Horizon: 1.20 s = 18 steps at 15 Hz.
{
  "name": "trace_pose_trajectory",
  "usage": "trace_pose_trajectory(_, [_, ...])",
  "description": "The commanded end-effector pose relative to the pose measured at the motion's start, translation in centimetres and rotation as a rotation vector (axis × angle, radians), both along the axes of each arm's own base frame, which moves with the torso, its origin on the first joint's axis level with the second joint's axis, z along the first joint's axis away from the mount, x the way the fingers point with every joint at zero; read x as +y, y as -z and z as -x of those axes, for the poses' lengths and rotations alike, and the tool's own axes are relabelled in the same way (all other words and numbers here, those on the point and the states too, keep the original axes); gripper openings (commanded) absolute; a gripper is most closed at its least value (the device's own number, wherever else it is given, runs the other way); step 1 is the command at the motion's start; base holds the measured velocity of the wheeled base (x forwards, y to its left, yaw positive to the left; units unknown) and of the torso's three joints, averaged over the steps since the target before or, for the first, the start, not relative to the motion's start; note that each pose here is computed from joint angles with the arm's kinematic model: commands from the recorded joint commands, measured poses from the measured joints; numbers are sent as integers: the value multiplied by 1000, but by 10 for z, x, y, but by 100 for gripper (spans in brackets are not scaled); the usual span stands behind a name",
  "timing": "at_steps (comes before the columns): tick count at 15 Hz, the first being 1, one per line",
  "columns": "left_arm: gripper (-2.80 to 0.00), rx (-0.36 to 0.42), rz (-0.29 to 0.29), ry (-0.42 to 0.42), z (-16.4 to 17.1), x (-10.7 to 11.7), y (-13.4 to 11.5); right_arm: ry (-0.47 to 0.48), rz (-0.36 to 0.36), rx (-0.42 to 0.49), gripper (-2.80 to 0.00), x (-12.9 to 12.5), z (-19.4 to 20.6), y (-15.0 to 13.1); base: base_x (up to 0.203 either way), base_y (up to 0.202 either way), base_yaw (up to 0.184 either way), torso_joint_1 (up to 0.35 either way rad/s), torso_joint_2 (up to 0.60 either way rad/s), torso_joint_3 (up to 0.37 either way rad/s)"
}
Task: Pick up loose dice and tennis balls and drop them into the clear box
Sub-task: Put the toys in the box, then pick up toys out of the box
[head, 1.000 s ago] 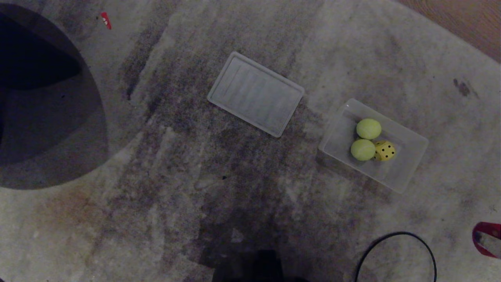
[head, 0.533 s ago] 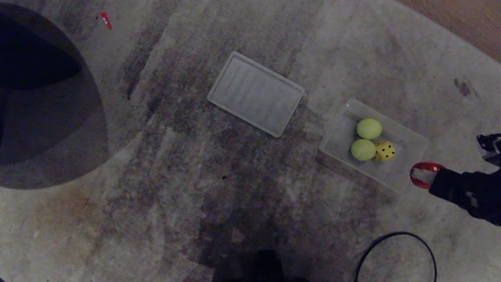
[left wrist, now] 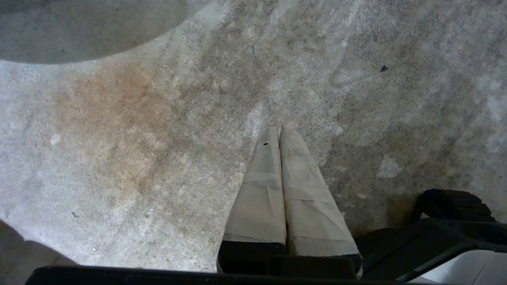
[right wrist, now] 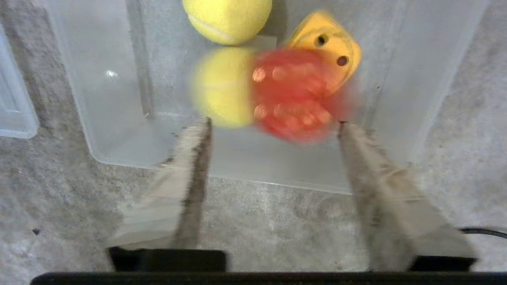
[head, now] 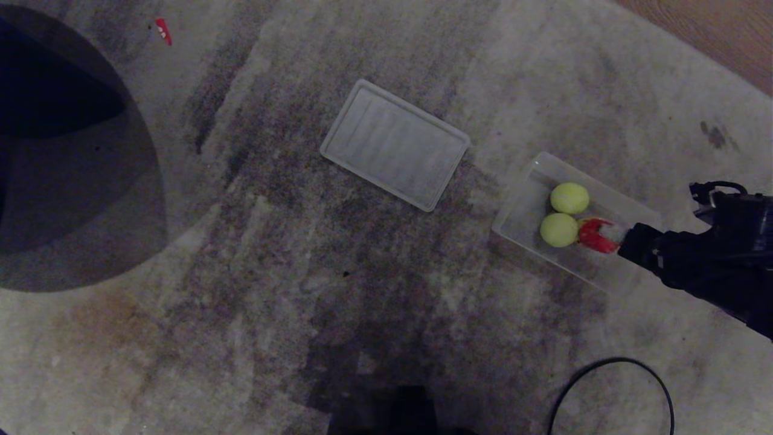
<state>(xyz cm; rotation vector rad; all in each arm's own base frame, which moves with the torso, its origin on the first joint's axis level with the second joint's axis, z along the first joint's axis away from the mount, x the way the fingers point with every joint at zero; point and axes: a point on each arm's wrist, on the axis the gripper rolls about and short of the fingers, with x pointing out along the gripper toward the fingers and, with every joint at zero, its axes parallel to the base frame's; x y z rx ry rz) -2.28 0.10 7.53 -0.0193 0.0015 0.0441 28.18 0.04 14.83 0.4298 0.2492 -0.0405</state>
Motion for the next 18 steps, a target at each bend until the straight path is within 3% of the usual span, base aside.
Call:
trace_pose_trajectory(1, [-280,3,1,0,0,0,0,-22,-6,11,0,4,-6,5,0,0,0,0,0,0])
trace_pose_trajectory(6, [-280,3,1,0,0,0,0,-17,-23,-31,0,6,-16,-6,0,0,0,0,0,0])
trace_pose_trajectory(10, [-280,3,-1,0,0,0,0,-12,-14,-11,0,6,11,-10,0,0,0,0,0,0])
trace_pose_trajectory(11, [-280,3,-2,1,0,0,0,-15,-4,-4,-280,6,21,-12,0,0,0,0,0,0])
trace_pose_trajectory(14, [-280,3,-1,0,0,0,0,-34,35,-21,-280,7,62,-28,0,0,0,0,0,0])
trace_pose_trajectory(18, [-280,3,1,0,0,0,0,-115,73,-25,-280,13,152,-39,0,0,0,0,0,0])
